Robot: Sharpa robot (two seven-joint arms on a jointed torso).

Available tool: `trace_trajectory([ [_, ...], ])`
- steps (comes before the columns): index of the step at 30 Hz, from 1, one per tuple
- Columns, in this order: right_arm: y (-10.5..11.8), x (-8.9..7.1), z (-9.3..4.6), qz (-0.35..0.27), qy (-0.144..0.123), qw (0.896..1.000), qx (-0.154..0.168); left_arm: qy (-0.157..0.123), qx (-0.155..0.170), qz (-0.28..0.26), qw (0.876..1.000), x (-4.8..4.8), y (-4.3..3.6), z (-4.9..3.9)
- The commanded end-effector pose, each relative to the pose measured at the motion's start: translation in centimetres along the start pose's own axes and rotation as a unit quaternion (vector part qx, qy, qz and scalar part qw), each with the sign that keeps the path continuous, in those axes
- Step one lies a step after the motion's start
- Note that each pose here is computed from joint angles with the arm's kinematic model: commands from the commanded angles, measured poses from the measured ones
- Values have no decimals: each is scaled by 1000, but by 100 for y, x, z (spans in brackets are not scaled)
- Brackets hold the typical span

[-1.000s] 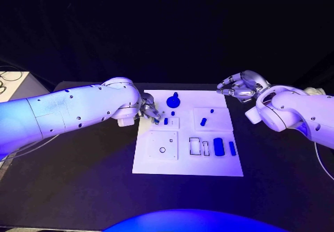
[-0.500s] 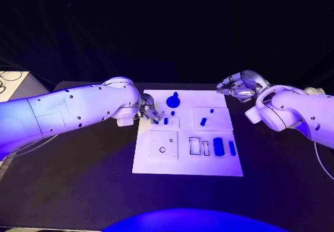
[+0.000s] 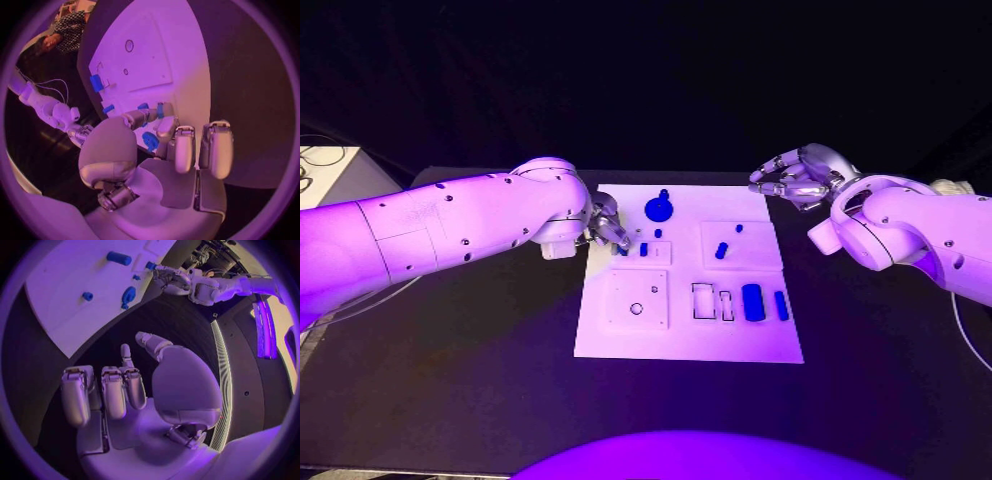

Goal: Assemble the parts on the task board

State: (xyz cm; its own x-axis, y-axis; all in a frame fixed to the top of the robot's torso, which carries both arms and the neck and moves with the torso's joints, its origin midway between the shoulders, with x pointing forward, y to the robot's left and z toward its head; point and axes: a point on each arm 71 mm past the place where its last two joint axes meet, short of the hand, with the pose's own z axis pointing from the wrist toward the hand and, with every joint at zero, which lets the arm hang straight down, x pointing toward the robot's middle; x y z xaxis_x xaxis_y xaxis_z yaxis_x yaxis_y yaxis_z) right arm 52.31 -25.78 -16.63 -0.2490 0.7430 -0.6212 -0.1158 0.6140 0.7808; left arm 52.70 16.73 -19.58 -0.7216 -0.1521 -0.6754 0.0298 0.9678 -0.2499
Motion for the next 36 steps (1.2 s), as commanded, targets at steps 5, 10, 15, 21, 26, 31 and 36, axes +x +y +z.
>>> trace_trajectory([
  [5,7,15,-1,0,8,1000,-4,-6,2,4,1000,-10,-4,5],
  [10,7,16,0,0,8,1000,-4,0,4,7,1000,3,-16,3],
  [15,7,17,1,0,8,1000,-4,11,5,14,1000,26,-32,0],
  [21,6,15,-1,0,8,1000,-4,29,2,25,999,51,-35,2],
  [26,7,17,-3,0,8,1000,-4,36,-2,30,999,61,-30,5],
  [31,8,17,-4,0,8,1000,-4,35,-4,30,999,65,-44,11],
  [36,9,18,-8,0,8,1000,-4,26,-6,26,999,63,-63,24],
])
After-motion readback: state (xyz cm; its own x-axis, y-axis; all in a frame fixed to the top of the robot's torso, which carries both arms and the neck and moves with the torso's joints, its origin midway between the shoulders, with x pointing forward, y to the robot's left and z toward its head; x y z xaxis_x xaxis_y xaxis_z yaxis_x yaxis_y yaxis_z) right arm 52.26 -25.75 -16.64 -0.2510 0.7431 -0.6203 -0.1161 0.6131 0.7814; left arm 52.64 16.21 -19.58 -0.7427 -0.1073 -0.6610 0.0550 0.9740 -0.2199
